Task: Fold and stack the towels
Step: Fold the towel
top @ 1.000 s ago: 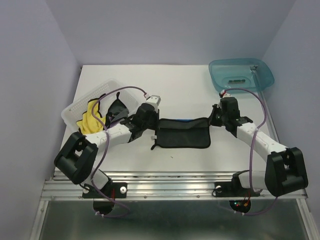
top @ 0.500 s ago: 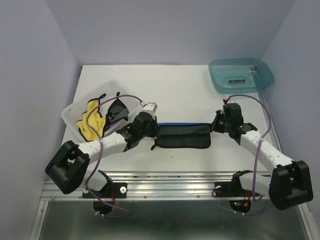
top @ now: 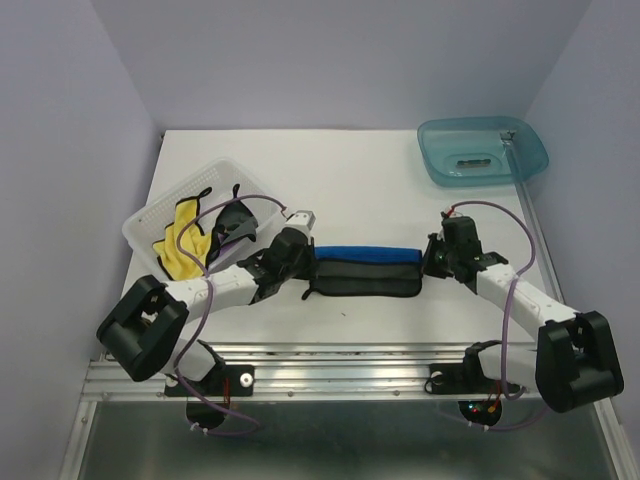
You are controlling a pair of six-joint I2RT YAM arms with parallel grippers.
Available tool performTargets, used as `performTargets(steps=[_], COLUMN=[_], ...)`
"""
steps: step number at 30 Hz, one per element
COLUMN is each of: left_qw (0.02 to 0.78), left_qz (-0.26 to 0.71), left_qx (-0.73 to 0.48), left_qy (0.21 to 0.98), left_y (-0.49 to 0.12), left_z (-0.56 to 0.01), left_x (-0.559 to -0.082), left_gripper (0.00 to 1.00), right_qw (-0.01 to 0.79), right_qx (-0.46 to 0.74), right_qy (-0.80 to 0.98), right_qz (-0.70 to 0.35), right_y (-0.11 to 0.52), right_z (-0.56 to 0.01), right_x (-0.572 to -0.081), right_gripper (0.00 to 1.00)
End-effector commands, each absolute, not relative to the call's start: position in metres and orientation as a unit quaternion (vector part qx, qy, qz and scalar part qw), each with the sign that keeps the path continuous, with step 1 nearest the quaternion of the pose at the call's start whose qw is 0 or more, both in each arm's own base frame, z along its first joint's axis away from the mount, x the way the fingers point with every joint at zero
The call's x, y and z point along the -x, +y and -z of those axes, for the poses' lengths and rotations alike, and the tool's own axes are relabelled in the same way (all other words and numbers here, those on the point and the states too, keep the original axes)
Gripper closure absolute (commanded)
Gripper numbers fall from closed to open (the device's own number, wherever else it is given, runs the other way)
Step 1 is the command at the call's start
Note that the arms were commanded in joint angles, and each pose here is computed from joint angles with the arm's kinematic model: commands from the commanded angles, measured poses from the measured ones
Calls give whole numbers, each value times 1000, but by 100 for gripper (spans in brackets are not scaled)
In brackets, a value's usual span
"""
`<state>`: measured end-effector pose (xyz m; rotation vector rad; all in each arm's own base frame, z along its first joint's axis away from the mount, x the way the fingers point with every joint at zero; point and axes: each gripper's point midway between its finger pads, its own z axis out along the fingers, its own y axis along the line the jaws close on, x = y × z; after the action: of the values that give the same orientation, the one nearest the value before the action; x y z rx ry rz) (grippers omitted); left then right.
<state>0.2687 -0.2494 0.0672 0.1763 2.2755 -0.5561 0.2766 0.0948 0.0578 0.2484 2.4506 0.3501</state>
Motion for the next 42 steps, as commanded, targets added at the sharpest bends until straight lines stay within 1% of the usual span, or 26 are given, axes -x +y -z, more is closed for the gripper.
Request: performTargets(steps=[1, 2, 3, 4, 5, 6, 9, 10, 12, 14, 15, 17, 20, 22, 24, 25, 26, 28, 30, 32, 34, 35, 36, 38, 41, 42], left_qw=[377, 375, 374, 372, 366, 367, 371, 373, 383, 386, 391, 395, 393, 387, 385, 383, 379, 371, 363, 357, 351, 351, 348, 341, 334, 333], left_qz=[240, 240, 242, 242, 241, 238, 253, 261, 275, 278, 275, 264, 258, 240, 212, 203, 196, 185, 177, 171, 165, 163, 162, 158, 164, 166], left_qx=[-79, -79, -76, -68, -65, -59, -49, -51, -48, -47, -40, -28, -27, -28, -17, -15, -15, -15, -10, -5, 1, 2, 2, 2, 0, 0], left_qy=[891, 892, 892, 894, 897, 897, 892, 889, 881, 878, 877, 879, 882, 890, 898, 901, 904, 910, 915, 918, 922, 922, 923, 927, 928, 928], left_y=[-259, -260, -260, -258, -256, -252, -247, -248, -247, -246, -243, -241, -246, -247, -245, -244, -245, -247, -247, -245, -243, -242, -243, -244, -249, -250], left_z=[-64, -65, -66, -66, -64, -68, -79, -84, -96, -101, -104, -104, -107, -97, -88, -85, -82, -74, -66, -59, -52, -51, -47, -40, -35, -35], left_x=[-260, -258, -256, -254, -250, -247, -236, -233, -231, -229, -231, -235, -241, -247, -257, -260, -263, -268, -272, -274, -276, -279, -280, -281, -281, -282], left_gripper=[97, 90, 75, 70, 63, 49, 24, 13, 2, 1, 1, 1, 1, 1, 1, 3, 6, 10, 17, 26, 32, 37, 39, 45, 46, 49], right_qw=[326, 325, 324, 315, 318, 320, 324, 327, 342, 348, 351, 353, 353, 349, 343, 340, 341, 324, 309, 305, 284, 282, 274, 269, 263, 261], right_qx=[-90, -91, -94, -101, -109, -119, -132, -133, -128, -123, -119, -122, -122, -126, -131, -132, -133, -129, -125, -124, -119, -119, -120, -121, -117, -117], right_qy=[928, 927, 926, 929, 927, 927, 926, 924, 917, 913, 911, 910, 911, 915, 921, 923, 923, 929, 935, 936, 942, 943, 945, 947, 949, 949], right_qz=[-159, -165, -168, -167, -168, -155, -144, -146, -159, -173, -179, -181, -174, -157, -131, -125, -121, -120, -123, -124, -134, -133, -131, -130, -133, -133], right_y=[104, 105, 106, 105, 104, 98, 92, 91, 95, 99, 101, 101, 100, 96, 89, 88, 87, 91, 94, 96, 102, 102, 102, 102, 104, 104], right_z=[-59, -60, -60, -57, -60, -61, -73, -77, -91, -100, -104, -105, -101, -95, -87, -84, -84, -73, -63, -58, -48, -45, -40, -37, -33, -32], right_x=[-276, -273, -271, -265, -263, -263, -257, -256, -256, -257, -257, -258, -264, -268, -274, -276, -280, -283, -285, -288, -285, -285, -284, -284, -283, -283], right_gripper=[91, 89, 80, 73, 64, 49, 39, 33, 27, 23, 19, 16, 15, 15, 18, 20, 27, 29, 32, 36, 39, 43, 46, 50, 56, 58])
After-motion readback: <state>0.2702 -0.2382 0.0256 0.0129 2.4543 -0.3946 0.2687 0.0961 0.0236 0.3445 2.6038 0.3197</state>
